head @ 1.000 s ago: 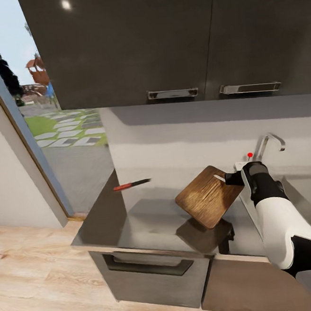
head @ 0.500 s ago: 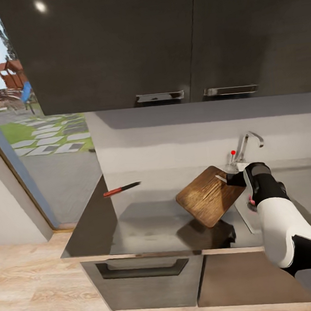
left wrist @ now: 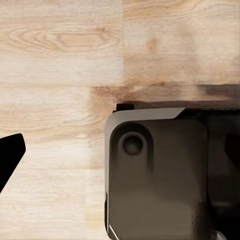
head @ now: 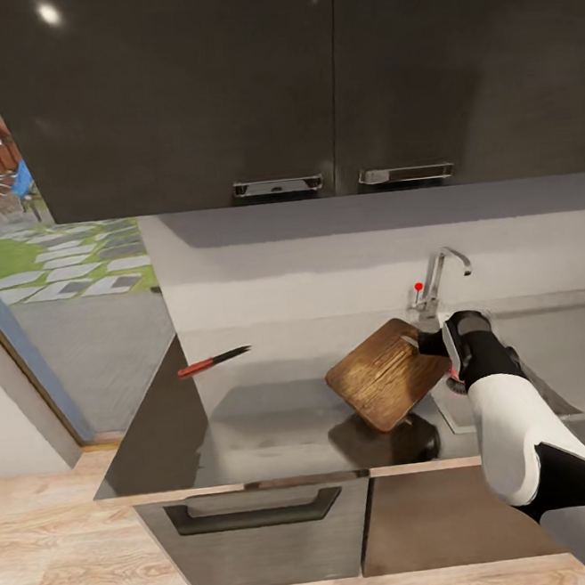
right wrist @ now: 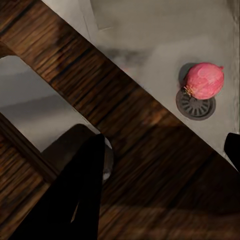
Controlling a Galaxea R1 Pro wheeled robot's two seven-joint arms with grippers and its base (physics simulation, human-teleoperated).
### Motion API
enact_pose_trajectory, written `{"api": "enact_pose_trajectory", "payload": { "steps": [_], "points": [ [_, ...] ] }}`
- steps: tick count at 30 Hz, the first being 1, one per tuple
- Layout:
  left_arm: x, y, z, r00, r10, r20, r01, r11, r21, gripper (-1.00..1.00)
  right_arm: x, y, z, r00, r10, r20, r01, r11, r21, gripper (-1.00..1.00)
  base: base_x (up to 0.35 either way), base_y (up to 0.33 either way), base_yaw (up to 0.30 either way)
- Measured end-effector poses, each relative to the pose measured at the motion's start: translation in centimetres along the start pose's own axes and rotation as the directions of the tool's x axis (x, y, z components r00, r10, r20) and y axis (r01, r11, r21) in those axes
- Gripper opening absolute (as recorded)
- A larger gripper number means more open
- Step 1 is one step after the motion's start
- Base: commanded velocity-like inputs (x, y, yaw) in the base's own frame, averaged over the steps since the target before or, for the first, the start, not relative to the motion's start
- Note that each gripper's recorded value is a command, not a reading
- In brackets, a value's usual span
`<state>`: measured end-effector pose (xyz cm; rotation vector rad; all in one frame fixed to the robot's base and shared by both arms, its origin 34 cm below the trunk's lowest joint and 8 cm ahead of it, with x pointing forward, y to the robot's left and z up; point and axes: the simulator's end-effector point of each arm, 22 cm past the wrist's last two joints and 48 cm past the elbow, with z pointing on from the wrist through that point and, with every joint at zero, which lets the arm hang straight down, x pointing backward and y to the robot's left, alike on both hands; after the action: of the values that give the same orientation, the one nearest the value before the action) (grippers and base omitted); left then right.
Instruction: In the kitchen, take the Vidalia onion out of the sink, dice it on the chopping board with the paring knife, put the diced onion into the bowl on the countertop, then place both the paring knife and the chopping board into the sink.
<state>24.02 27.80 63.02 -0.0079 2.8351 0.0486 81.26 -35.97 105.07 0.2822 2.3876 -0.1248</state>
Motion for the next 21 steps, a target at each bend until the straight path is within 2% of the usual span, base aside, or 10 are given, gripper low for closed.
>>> {"api": "enact_pose_trajectory", "payload": {
  "steps": [2, 5, 11, 21],
  "points": [
    [0.0, 0.0, 0.0, 1.000, 0.000, 0.000, 0.000, 1.000, 0.000, 1.00, -0.3, 0.4, -0.1, 1.000, -0.012, 0.026, 0.011, 0.998, 0.059, -1.00, 0.000, 0.000, -0.001],
    [0.0, 0.0, 0.0, 1.000, 0.000, 0.000, 0.000, 1.000, 0.000, 1.00, -0.9, 0.1, -0.1, 0.997, 0.002, 0.073, -0.010, 0.994, 0.110, -1.00, 0.000, 0.000, 0.000],
    [0.0, 0.0, 0.0, 1.000, 0.000, 0.000, 0.000, 1.000, 0.000, 1.00, 0.9, -0.7, 0.8, 0.994, 0.094, 0.050, -0.099, 0.989, 0.110, -1.00, 0.000, 0.019, 0.000],
    [0.0, 0.0, 0.0, 1.000, 0.000, 0.000, 0.000, 1.000, 0.000, 1.00, 1.9, -2.1, 1.1, 0.989, 0.146, 0.035, -0.149, 0.978, 0.143, -1.00, 0.000, 0.248, 0.000]
  ]
}}
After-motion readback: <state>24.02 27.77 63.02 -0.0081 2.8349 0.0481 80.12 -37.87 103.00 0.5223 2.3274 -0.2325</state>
